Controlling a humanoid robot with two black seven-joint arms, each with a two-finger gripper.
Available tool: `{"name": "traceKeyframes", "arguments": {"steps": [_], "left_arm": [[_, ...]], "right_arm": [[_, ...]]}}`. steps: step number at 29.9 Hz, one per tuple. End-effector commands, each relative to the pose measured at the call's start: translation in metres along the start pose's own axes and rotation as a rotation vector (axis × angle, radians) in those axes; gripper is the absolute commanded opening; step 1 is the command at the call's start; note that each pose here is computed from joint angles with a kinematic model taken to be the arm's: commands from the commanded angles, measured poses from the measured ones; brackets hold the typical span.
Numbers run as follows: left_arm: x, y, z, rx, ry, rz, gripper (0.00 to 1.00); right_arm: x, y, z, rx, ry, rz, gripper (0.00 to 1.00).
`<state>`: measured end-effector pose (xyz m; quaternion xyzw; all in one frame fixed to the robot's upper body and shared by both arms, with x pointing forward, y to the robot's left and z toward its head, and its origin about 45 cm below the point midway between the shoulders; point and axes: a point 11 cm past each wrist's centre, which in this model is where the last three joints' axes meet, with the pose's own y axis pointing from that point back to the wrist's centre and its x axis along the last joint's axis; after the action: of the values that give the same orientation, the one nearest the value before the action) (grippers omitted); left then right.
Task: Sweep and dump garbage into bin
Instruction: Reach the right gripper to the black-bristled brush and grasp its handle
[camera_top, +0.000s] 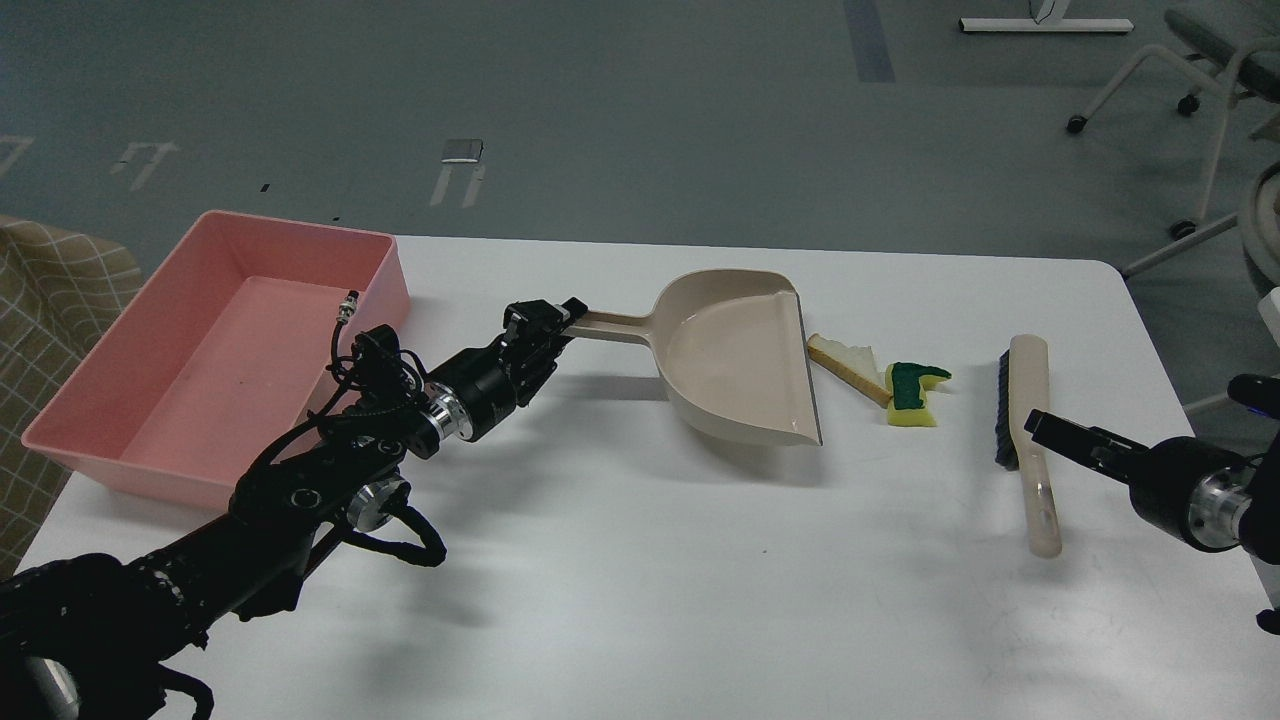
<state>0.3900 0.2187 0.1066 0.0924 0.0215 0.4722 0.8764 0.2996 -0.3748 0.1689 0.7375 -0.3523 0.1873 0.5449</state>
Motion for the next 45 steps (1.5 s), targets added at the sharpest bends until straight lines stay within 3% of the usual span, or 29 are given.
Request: {"name": "traceKeyframes", "arguments": {"steps": [1,9,11,13,16,19,23,27,45], "left_arm": [[0.000,0.001,-0.001,0.001,0.001,0.003,0.00],[0.003,0.005,-0.005,0.008,0.000,0.009,0.00],[0.003,0.005,-0.004,0.005,0.000,0.009,0.00],[0.003,0.005,-0.005,0.007,0.001,0.009,0.00],[0.002,0.005,-0.005,0.006,0.002,0.008,0.00],[0.001,0.005,-0.006,0.008,0.005,0.007,0.00],[0.001,0.007,-0.008,0.012,0.008,0.008,0.00],[0.001,0.010,-0.012,0.020,0.010,0.012,0.00],[0.001,0.007,-0.012,0.018,-0.007,0.045,0.00]], "right_arm": [[-0.013,-0.010,-0.010,-0.006,-0.007,-0.018,0.99],[-0.023,-0.015,-0.015,-0.014,-0.025,-0.036,0.94],[-0.023,-0.015,-0.015,-0.014,-0.021,-0.037,0.85],[-0.023,-0.015,-0.013,-0.020,-0.017,-0.038,0.62],[-0.026,-0.015,-0.013,-0.020,-0.017,-0.047,0.46],[-0.028,-0.016,-0.013,-0.021,-0.013,-0.056,0.34],[-0.032,-0.016,-0.015,-0.014,-0.011,-0.067,0.30],[-0.031,-0.016,-0.015,-0.014,-0.011,-0.066,0.00],[-0.011,-0.023,-0.038,0.081,-0.046,-0.038,0.00]]}}
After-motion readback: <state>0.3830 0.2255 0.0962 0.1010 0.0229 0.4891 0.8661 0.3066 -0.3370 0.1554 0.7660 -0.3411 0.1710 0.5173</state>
